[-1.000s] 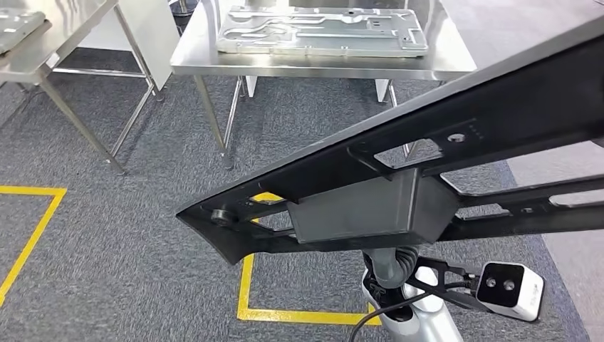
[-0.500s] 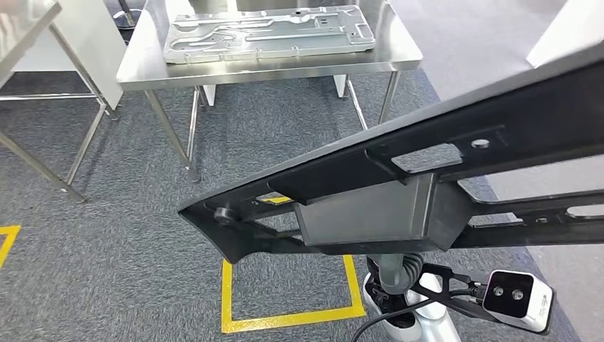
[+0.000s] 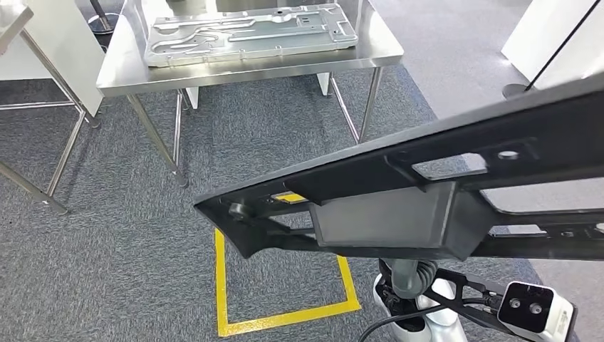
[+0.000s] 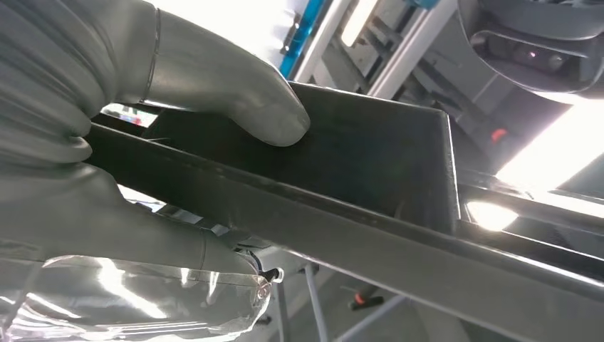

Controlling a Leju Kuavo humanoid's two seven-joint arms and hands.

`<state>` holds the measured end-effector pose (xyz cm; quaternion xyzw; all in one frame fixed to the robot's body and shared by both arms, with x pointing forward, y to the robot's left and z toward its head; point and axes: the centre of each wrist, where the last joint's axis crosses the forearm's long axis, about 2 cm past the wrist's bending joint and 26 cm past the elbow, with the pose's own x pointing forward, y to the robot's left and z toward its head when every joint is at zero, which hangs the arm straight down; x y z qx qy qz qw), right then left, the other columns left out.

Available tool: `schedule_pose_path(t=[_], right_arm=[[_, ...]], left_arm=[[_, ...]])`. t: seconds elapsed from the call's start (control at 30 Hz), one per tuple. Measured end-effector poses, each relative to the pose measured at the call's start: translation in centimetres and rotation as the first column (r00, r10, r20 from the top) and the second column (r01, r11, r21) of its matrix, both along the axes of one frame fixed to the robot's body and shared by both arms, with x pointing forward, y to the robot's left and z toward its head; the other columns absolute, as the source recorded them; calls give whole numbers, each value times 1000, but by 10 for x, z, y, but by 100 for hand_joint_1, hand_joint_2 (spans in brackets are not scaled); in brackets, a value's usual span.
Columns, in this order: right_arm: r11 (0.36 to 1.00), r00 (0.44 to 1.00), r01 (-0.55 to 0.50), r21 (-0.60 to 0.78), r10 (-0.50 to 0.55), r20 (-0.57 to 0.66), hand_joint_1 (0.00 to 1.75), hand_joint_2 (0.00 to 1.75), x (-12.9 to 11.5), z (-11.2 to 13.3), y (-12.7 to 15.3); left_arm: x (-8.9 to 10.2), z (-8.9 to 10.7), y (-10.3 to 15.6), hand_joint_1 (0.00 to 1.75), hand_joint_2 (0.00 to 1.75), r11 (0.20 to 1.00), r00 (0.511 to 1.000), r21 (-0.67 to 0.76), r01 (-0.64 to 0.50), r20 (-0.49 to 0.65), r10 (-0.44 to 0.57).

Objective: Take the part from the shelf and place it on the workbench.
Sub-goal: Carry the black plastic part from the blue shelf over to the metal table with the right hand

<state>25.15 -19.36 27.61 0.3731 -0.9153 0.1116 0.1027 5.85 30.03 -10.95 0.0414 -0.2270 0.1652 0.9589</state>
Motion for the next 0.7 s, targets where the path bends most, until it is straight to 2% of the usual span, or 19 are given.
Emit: schedule_pose_path(t=[0.7], right_arm=[[1000, 1000, -4, 15, 4, 11, 175, 175, 0, 3, -1]], left_arm=[[0, 0, 5, 0, 175, 1000, 1000, 9, 1, 3, -1]])
